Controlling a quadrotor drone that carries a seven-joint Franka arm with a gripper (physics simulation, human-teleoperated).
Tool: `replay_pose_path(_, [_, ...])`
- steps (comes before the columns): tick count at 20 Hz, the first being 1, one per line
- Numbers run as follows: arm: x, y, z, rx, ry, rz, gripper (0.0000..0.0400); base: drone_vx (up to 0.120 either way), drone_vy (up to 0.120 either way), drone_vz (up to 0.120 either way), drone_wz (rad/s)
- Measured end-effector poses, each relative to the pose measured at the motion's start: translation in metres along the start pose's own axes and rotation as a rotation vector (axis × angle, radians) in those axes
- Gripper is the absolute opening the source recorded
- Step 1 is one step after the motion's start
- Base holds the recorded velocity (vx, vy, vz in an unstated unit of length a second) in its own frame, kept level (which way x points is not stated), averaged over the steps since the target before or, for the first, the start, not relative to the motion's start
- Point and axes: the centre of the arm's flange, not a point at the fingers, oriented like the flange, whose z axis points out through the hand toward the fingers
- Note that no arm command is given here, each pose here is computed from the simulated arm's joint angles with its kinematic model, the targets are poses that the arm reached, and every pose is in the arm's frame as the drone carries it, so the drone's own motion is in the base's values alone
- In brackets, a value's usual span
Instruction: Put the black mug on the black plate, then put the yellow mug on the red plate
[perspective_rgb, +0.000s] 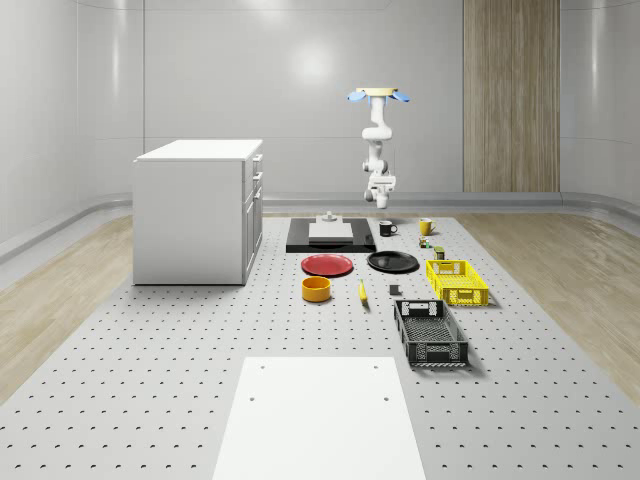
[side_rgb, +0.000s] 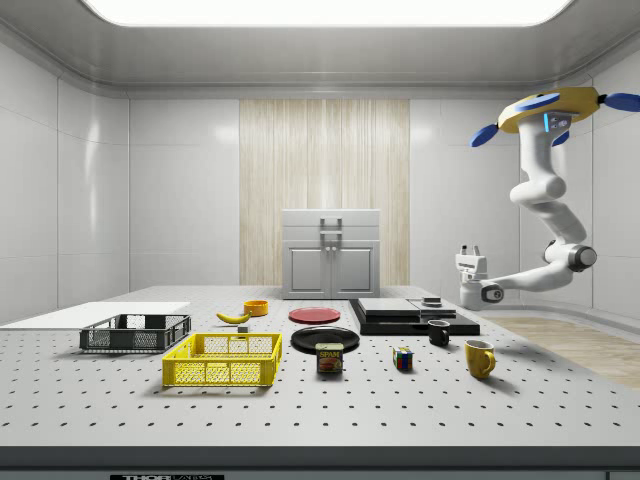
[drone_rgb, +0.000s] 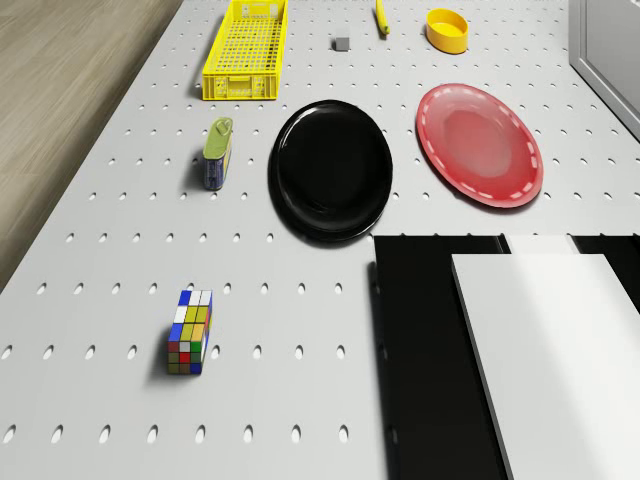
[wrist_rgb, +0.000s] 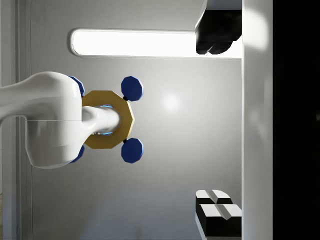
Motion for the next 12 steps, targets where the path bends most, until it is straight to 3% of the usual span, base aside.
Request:
replay_pose_path(10, [-0.0019, -0.0008, 0.0000, -0.008, 0.019, 0.000, 0.0400, 0.120, 0.000, 0.000, 0.000])
replay_pose_path(12, [-0.0027, -0.0014, 0.0000, -0.014, 0.027, 0.000, 0.0400, 0.120, -0.120, 0.000, 0.000])
